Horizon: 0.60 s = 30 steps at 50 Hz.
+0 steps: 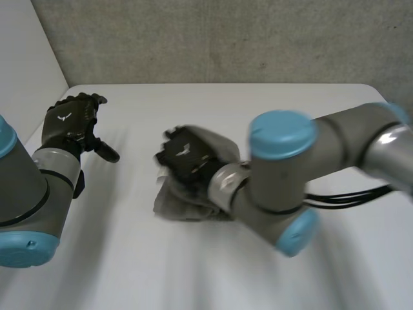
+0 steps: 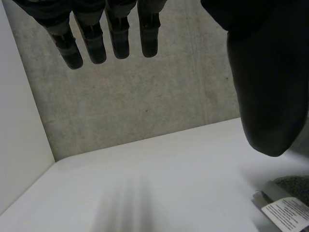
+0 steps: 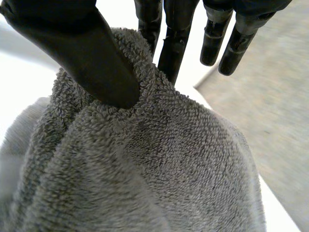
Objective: Fold the towel.
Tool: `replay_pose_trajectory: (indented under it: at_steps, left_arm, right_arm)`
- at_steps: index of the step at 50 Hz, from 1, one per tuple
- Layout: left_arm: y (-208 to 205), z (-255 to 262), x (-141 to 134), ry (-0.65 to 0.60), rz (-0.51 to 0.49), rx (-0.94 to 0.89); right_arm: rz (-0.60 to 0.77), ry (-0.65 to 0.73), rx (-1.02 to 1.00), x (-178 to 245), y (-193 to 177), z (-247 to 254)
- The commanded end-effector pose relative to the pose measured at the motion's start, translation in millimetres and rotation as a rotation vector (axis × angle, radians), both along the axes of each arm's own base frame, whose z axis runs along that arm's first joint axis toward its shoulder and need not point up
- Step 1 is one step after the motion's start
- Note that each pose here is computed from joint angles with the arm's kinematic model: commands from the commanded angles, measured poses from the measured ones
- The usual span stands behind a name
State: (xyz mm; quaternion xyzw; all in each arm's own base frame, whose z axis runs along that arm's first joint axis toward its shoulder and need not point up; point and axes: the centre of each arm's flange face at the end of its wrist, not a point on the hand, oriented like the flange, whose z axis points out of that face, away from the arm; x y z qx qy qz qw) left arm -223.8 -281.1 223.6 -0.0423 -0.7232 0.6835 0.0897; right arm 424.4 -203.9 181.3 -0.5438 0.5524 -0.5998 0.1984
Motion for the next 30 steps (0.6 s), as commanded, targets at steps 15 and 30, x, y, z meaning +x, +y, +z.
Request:
replay_pose_trajectory:
  at_steps: [15,30]
  left_arm:
    - [4,-4,-26,0.005,-0.119,-0.001]
    - [21,-56,-72,0.011,-0.316,0.149]
  right_arm:
    - [-0.221,-0.107,0.136,-33,-2,31]
    - [-0.435,-0.267,0.568,-90,-50,-6]
